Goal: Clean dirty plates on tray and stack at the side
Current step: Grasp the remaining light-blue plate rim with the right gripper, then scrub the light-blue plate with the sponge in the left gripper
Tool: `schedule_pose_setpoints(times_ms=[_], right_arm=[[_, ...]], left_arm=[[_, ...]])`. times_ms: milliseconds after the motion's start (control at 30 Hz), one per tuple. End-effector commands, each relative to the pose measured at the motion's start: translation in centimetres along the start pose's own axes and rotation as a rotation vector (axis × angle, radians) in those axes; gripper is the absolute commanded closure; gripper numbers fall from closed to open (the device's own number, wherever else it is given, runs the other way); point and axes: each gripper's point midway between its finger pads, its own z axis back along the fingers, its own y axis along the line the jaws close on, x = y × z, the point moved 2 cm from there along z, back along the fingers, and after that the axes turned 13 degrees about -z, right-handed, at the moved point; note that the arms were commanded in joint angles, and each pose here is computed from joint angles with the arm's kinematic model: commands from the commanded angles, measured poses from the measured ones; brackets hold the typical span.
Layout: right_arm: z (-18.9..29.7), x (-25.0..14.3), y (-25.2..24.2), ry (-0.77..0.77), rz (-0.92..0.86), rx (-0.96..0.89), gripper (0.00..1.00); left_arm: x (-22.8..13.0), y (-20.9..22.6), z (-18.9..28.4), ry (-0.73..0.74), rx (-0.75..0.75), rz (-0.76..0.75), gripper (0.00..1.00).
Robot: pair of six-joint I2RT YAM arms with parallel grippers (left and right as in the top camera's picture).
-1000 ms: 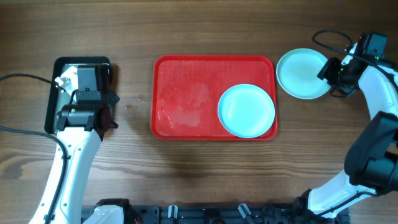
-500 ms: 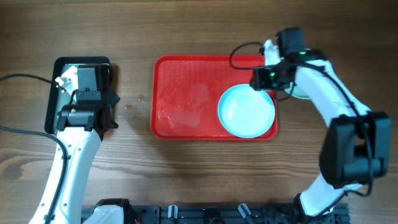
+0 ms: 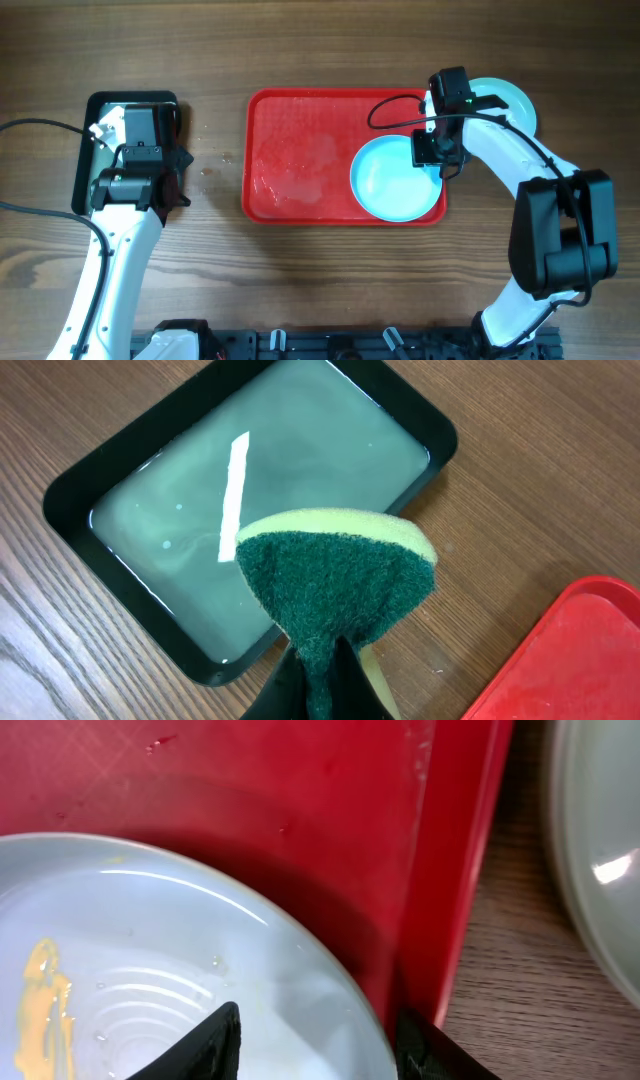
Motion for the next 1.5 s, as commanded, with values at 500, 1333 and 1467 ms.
schedule_pose_setpoints(times_ms=[500, 1333, 1467], right_arm=[[0.1, -3.3, 1.1, 0.151, -0.181, 0.101, 0.65], [-1.9, -2.9, 11.4, -0.034, -0.078, 0.307, 0.96], [-2.4, -3.3, 12.5, -0.013, 0.036, 0.372, 0.96]], left_arm=[[0.2, -0.1, 0.2, -0.007, -0.023, 0.022, 0.96], [-9.1, -16.6, -1.1, 0.325, -0.587, -0.223, 0.96], [-12.2, -19.5, -1.4, 0.372, -0.640, -0.299, 0.96]])
